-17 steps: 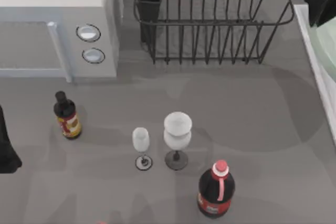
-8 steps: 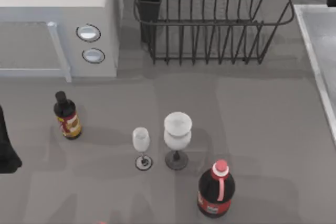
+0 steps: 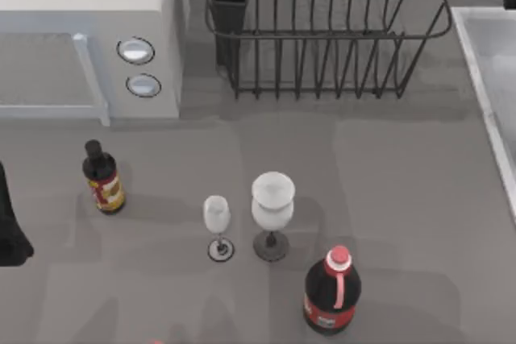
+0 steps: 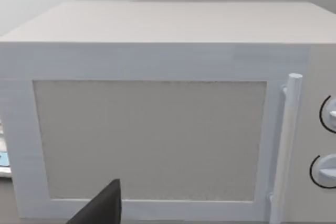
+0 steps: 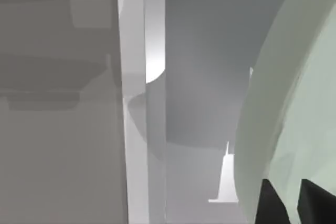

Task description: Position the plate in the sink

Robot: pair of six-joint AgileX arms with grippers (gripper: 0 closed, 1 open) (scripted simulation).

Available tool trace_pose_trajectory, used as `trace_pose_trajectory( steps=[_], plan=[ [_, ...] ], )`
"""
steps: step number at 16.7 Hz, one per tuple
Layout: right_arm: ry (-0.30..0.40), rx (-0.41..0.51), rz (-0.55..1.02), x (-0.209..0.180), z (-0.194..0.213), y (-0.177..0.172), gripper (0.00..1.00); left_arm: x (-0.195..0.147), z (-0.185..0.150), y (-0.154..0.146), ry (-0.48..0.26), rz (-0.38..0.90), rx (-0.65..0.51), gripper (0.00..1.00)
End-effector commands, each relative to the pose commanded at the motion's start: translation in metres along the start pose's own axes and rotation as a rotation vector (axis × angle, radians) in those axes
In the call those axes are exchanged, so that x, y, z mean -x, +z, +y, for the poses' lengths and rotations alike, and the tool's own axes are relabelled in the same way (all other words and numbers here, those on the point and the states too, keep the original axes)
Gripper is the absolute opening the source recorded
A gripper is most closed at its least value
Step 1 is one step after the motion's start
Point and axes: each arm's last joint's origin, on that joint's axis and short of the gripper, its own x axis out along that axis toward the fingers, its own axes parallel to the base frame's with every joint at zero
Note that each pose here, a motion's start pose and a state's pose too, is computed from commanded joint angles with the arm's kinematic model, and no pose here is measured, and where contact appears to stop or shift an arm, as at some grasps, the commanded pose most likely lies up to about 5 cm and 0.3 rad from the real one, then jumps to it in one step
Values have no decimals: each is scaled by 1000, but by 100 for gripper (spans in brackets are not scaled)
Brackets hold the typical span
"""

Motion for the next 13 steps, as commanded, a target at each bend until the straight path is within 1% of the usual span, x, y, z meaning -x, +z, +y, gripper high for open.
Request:
trace_pose_trajectory(
  steps=[9, 10, 13],
  plan=[
    [0, 0, 0, 0, 0, 0, 98, 0, 0, 0, 0, 0, 0, 100],
    [0, 0, 0, 0, 0, 0, 100, 0, 0, 0, 0, 0, 0, 100],
    [0, 0, 0, 0, 0, 0, 100, 0, 0, 0, 0, 0, 0, 100]
  ],
)
